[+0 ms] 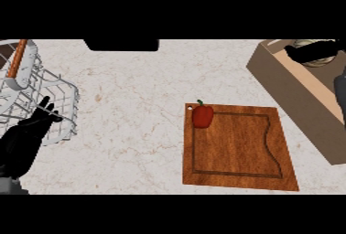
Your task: Pick the cupcake from the cutting board and place it in the cardboard box
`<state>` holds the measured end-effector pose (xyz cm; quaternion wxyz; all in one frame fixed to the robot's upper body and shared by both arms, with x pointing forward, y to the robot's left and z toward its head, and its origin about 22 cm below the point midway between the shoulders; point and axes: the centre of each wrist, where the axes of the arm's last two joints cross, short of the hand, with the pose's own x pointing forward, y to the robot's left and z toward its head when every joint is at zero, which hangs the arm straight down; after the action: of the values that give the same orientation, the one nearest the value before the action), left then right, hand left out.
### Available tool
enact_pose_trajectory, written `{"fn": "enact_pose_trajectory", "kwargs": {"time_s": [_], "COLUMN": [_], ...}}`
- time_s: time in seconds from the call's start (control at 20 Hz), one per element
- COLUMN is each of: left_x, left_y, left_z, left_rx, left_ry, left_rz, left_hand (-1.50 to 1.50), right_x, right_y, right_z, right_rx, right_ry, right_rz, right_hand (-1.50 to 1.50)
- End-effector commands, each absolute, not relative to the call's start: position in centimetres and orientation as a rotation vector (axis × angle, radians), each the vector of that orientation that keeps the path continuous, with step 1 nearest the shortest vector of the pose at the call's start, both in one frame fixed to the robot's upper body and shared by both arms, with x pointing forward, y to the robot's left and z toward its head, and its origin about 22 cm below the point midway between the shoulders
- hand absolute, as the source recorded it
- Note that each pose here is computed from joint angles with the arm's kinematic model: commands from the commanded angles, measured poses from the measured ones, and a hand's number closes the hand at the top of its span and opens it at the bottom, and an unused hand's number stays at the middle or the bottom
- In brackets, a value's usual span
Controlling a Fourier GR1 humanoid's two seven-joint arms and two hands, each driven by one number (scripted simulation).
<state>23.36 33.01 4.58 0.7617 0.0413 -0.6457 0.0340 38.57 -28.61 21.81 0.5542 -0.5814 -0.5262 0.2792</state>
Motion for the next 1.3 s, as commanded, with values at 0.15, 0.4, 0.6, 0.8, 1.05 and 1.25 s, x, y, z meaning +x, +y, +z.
{"fn": "enact_pose_trajectory", "kwargs": {"time_s": [0.15, 0.4, 0.6, 0.8, 1.05, 1.25], "left_x": [24.6, 25.1, 24.8, 25.0, 23.9, 22.7], "left_y": [31.9, 31.6, 31.7, 31.2, 32.3, 31.8], "left_z": [5.3, 6.0, 5.6, 5.4, 4.9, 3.3], "left_rx": [0.051, 0.062, 0.054, 0.055, 0.075, 0.058], "left_ry": [-1.455, -1.441, -1.456, -1.449, -1.457, -1.446], "left_rz": [0.029, 0.027, 0.054, 0.029, 0.064, 0.060], "left_hand": [0.00, 0.00, 0.00, 0.00, 0.00, 0.00], "right_x": [40.0, 40.1, 39.1, 39.3, 37.5, 35.9], "right_y": [-30.9, -32.1, -34.0, -32.2, -35.8, -40.1], "right_z": [16.0, 11.9, 13.0, 13.8, 15.4, 18.7], "right_rx": [-1.150, -1.123, -1.071, -1.065, -1.016, -0.943], "right_ry": [-1.109, -0.993, -1.144, -1.326, -1.467, -1.544], "right_rz": [0.673, 0.621, 0.607, 0.405, 0.039, -0.103], "right_hand": [1.50, -1.50, -1.50, -1.50, -1.50, -1.50]}}
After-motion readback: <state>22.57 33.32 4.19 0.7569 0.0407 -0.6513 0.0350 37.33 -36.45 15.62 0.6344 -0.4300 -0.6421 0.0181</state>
